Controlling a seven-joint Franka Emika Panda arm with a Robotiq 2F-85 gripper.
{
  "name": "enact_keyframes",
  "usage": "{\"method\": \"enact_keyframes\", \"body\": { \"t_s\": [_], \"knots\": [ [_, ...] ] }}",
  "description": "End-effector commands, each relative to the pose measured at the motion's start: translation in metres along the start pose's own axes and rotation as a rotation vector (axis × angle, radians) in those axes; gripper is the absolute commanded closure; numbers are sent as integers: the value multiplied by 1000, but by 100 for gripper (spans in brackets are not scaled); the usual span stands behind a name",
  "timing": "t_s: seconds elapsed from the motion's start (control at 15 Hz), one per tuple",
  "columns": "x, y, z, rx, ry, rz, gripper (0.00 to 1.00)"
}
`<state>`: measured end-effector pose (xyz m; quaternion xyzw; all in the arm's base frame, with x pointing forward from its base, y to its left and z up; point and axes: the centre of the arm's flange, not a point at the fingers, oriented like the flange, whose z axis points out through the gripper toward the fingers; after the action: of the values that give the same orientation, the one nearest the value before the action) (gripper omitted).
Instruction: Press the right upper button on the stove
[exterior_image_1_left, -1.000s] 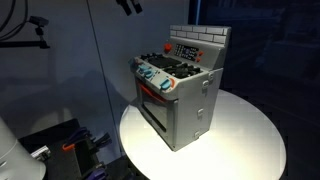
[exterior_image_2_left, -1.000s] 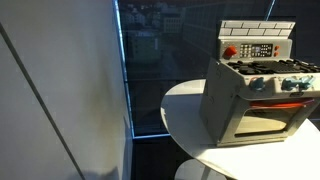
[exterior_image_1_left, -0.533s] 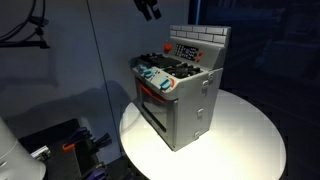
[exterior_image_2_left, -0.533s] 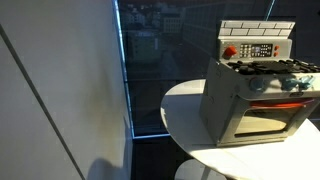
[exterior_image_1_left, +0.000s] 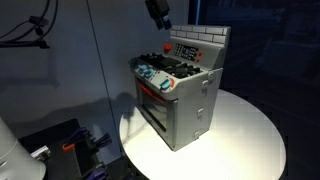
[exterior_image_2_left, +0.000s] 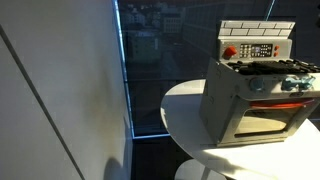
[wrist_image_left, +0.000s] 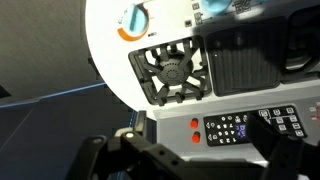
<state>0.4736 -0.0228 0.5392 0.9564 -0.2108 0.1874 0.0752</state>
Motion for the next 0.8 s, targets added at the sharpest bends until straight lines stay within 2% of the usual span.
{"method": "enact_keyframes", "body": {
  "t_s": [0.0, 0.73],
  "knots": [
    [1, 1, 3, 0, -5, 2, 0],
    [6, 1, 1, 3, -4, 17, 0]
  ]
}}
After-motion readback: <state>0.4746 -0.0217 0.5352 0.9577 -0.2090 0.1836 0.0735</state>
